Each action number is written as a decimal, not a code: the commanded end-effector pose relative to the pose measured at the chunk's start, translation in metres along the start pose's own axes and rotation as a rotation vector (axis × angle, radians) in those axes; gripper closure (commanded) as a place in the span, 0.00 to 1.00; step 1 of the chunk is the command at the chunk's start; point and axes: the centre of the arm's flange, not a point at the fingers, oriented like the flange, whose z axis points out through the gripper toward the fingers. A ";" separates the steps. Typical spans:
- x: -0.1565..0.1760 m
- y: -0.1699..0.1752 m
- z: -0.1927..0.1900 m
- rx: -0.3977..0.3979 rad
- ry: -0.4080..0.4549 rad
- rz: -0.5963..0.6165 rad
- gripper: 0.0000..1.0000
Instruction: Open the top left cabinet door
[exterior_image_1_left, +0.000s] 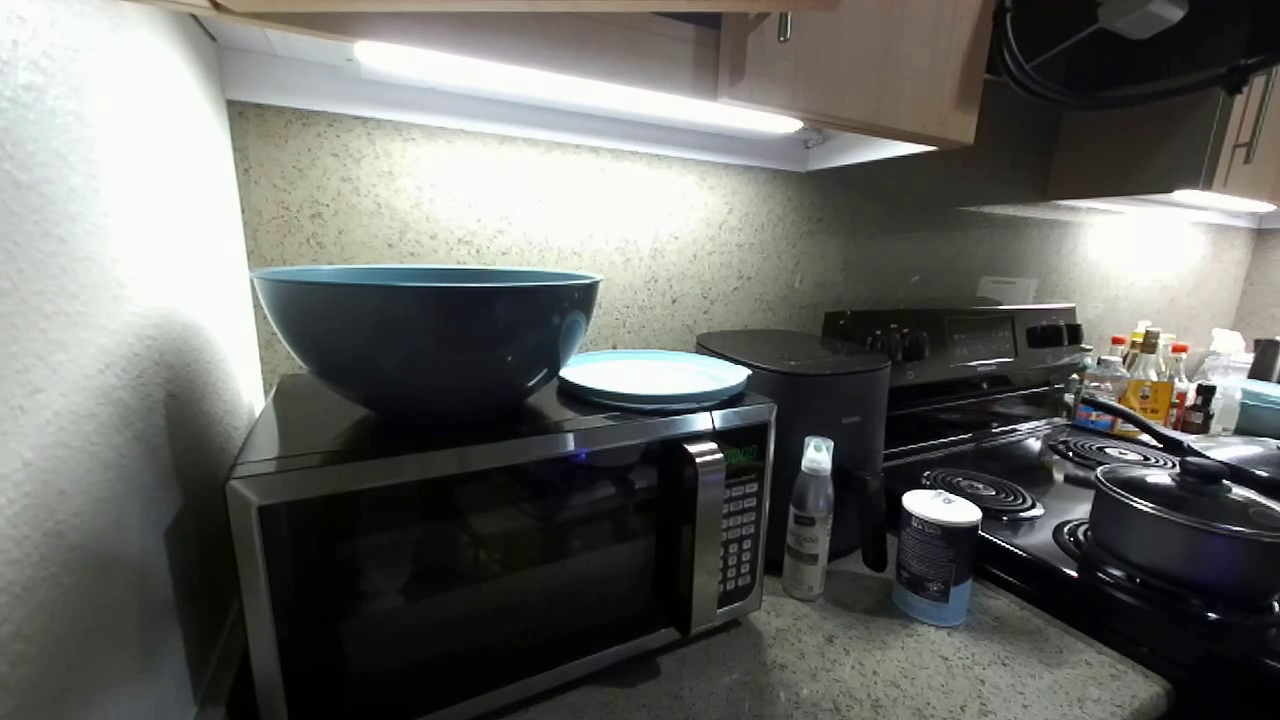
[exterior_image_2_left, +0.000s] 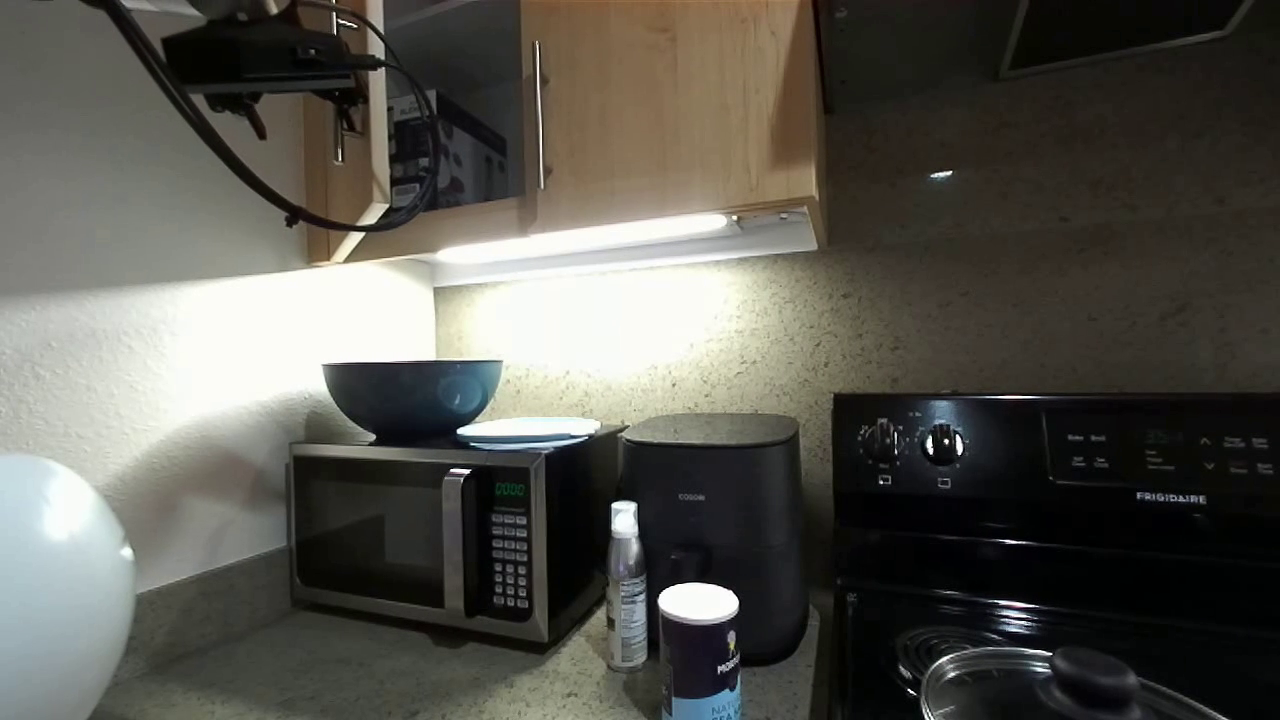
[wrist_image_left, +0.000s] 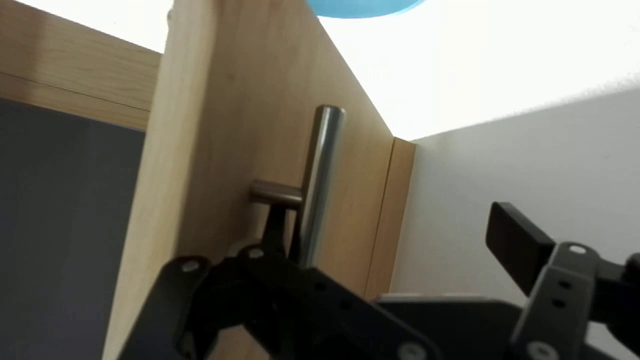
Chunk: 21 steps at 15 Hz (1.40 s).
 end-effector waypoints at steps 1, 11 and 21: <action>0.018 -0.039 0.008 0.105 0.019 -0.112 0.00; 0.001 -0.005 -0.002 0.000 -0.007 -0.022 0.00; 0.000 -0.054 -0.008 0.135 -0.009 -0.113 0.00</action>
